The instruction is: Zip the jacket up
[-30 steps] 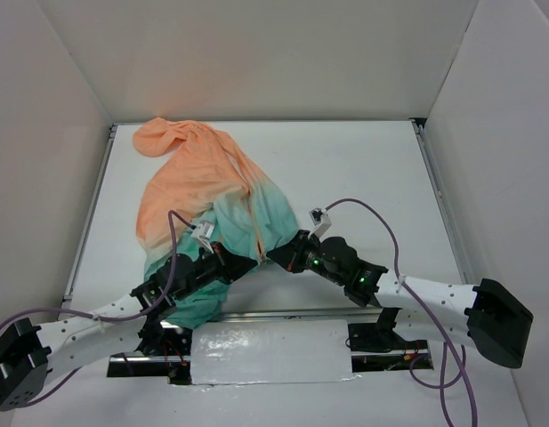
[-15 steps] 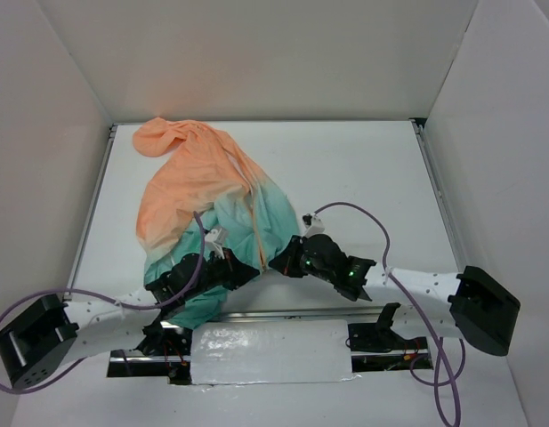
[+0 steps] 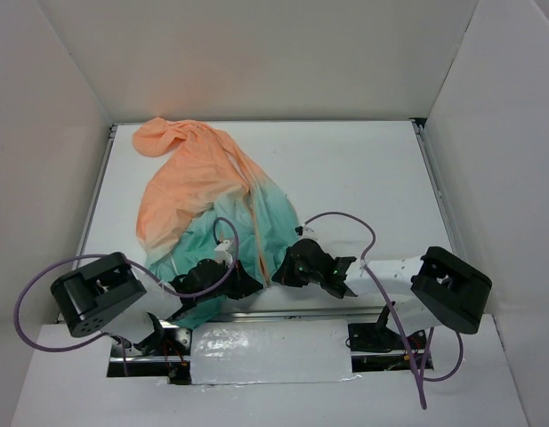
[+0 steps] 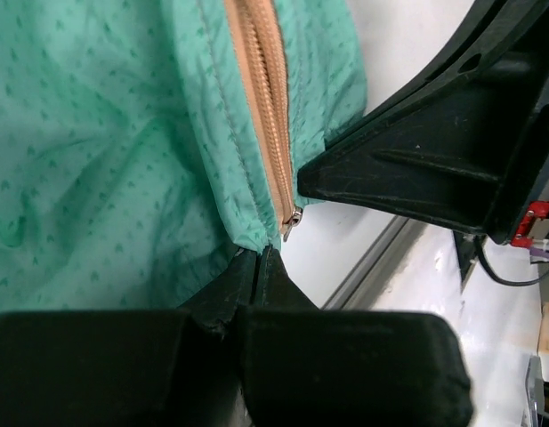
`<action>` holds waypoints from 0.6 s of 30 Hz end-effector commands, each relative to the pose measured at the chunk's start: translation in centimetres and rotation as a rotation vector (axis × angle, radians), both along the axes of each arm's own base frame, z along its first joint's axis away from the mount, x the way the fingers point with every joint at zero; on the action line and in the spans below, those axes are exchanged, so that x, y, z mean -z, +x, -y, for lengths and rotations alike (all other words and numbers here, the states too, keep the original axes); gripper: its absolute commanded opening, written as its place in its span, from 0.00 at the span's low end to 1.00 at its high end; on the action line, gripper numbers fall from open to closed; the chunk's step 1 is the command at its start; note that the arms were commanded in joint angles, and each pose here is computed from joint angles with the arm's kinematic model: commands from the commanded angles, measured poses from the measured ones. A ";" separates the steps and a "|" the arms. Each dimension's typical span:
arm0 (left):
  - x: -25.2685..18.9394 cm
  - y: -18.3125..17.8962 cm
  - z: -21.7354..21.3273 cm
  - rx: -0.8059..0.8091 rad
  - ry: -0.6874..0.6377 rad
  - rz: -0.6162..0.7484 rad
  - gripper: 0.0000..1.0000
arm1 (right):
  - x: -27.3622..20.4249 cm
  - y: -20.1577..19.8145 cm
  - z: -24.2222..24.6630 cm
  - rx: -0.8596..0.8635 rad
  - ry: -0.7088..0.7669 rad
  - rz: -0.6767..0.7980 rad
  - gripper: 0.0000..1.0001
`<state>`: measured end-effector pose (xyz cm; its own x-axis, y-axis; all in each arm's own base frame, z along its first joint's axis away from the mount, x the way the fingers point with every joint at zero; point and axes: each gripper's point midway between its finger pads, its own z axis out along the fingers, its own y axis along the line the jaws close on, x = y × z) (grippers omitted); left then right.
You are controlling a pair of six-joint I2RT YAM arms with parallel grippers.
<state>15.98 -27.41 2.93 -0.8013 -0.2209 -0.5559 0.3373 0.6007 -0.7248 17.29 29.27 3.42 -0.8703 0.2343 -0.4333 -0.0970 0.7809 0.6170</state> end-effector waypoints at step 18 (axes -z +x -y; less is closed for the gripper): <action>0.8 -0.6 1.2 0.027 -0.015 -0.066 0.00 | -3.4 0.3 -0.2 -0.009 0.106 0.080 0.36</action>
<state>15.63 -28.42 2.07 -0.8367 -0.2226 -0.5003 0.3006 0.5770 -0.7594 16.96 29.07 4.60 -0.8635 0.2396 -0.4438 -0.1236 0.7525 0.6469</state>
